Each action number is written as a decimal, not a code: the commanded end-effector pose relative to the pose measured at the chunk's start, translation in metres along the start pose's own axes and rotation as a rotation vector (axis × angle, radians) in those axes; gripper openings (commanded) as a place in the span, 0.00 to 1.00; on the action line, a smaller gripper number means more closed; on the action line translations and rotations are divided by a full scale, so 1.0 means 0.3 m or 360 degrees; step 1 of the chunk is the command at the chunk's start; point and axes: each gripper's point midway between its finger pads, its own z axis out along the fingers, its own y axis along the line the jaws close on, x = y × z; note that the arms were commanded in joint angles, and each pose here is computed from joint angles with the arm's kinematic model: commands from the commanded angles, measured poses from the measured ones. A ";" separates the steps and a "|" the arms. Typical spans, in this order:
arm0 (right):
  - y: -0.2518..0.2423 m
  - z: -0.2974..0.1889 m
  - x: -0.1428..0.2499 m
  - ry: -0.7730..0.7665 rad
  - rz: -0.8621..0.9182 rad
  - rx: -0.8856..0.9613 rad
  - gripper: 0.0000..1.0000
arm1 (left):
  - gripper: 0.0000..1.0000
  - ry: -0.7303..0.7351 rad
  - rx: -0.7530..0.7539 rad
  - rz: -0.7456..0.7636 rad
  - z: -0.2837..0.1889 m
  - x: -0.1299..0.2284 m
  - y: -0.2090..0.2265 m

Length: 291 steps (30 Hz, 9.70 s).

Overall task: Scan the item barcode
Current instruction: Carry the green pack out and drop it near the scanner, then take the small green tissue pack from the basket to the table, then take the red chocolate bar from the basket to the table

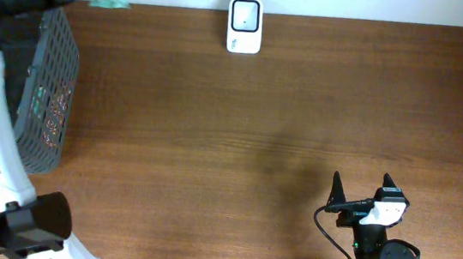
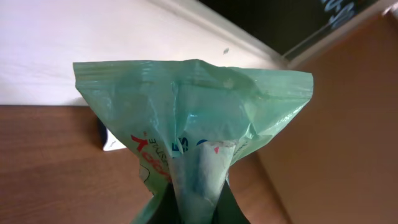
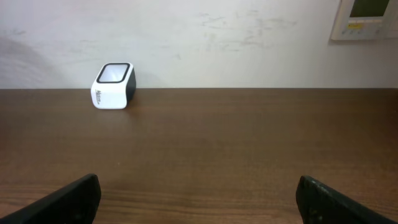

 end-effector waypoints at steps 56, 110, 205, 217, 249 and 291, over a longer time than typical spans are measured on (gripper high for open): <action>-0.010 0.000 0.008 0.0006 0.0019 0.0023 0.99 | 0.82 0.0282 -0.2099 -0.0209 -0.495 0.146 1.041; -0.010 0.000 0.008 0.0006 0.0019 0.0024 0.99 | 0.00 -0.0422 -0.0593 -0.0188 -0.372 -0.213 0.280; -0.010 0.000 0.009 0.0007 0.0019 0.0024 0.98 | 0.84 0.1019 -0.1279 -0.0231 -0.363 0.796 1.316; -0.010 0.000 0.008 0.0006 0.0019 0.0023 0.99 | 0.00 0.1193 -0.1736 -0.0209 -0.390 0.802 1.358; -0.010 0.000 0.009 0.0007 0.0019 0.0023 0.99 | 0.00 0.0786 -0.1071 -0.0150 0.409 0.658 0.334; -0.010 0.000 0.008 0.0006 0.0019 0.0024 0.99 | 1.00 -0.0405 -0.1770 -0.0003 -0.303 -0.202 0.656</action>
